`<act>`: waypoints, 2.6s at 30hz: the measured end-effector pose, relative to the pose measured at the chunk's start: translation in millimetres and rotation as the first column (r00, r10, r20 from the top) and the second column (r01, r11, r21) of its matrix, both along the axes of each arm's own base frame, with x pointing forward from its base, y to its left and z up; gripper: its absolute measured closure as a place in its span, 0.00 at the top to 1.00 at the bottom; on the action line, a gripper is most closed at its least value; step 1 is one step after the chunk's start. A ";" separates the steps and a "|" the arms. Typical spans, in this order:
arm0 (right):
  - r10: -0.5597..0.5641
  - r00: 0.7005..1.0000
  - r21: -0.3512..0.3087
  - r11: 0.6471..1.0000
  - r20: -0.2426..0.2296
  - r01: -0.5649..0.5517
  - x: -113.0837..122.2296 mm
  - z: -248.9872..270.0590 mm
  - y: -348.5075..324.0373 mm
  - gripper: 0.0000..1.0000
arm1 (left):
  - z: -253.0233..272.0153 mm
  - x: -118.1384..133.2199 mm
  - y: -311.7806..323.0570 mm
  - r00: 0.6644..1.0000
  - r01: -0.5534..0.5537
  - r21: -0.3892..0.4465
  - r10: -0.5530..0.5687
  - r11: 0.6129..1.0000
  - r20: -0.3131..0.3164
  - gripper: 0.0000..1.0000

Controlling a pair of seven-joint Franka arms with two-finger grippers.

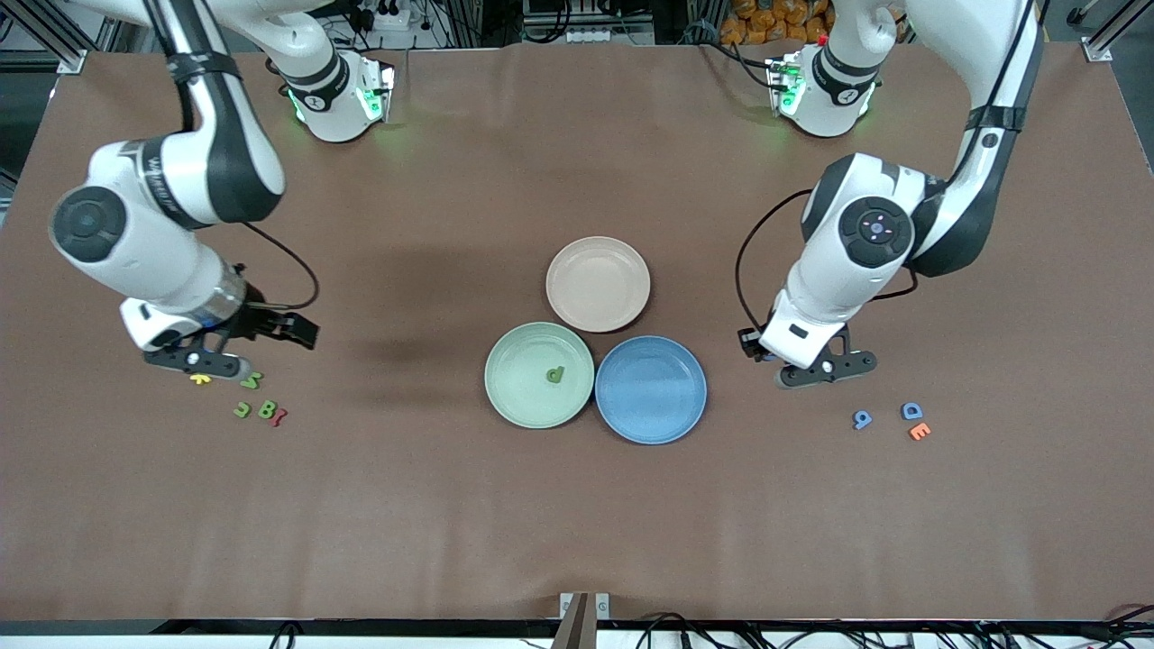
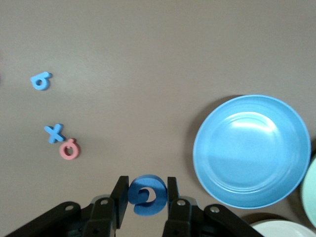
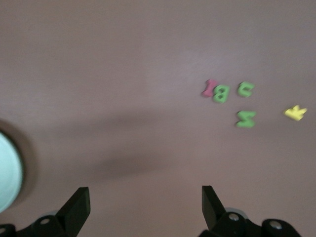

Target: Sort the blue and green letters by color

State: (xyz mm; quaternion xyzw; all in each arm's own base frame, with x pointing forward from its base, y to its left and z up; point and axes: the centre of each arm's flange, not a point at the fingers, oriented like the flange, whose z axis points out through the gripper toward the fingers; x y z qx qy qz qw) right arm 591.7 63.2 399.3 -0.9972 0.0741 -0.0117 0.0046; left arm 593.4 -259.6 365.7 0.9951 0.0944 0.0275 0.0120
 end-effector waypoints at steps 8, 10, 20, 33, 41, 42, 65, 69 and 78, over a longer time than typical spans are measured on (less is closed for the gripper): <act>0.070 0.996 -0.021 0.997 0.056 -0.069 -19.4 -43.2 -70.9 1.00 | -14.6 -1.5 -46.1 0.999 -0.053 -0.017 0.052 0.998 -0.011 0.36; 0.089 0.995 -0.035 0.996 0.052 -0.087 -23.9 -54.0 -84.0 1.00 | -18.9 -2.3 -59.1 0.998 -0.059 -0.021 0.058 0.998 -0.013 0.36; 0.088 0.992 -0.060 0.995 0.086 -0.083 -20.4 -98.6 -118.3 0.99 | -39.3 6.8 -97.7 0.994 -0.111 -0.038 0.110 0.993 -0.019 0.36; 0.025 0.996 -0.056 0.998 0.087 -0.020 -12.2 -163.7 -154.0 0.91 | -75.1 27.5 -104.6 0.992 -0.122 -0.039 0.120 0.992 -0.036 0.36; -0.056 0.996 0.001 0.998 0.065 0.056 4.3 -181.1 -159.7 0.80 | -75.4 24.8 -117.8 0.994 -0.107 -0.049 0.105 0.993 -0.026 0.36; -0.058 0.997 0.004 0.998 0.058 0.058 5.7 -182.6 -159.9 0.79 | -75.2 24.2 -119.2 0.994 -0.105 -0.050 0.104 0.993 -0.025 0.36; -0.044 0.999 0.010 0.999 0.011 0.044 7.4 -212.8 -160.7 0.64 | -83.7 23.7 -123.5 0.994 -0.107 -0.058 0.107 0.993 -0.018 0.82; -0.038 0.999 0.005 0.999 0.015 0.038 7.0 -214.1 -165.2 0.63 | -82.7 25.3 -122.1 0.994 -0.110 -0.060 0.109 0.992 -0.014 0.82; -0.033 0.999 0.002 0.999 0.015 0.033 6.2 -221.4 -167.3 0.61 | -66.9 46.1 -87.4 0.995 -0.098 -0.073 0.098 0.993 0.004 0.80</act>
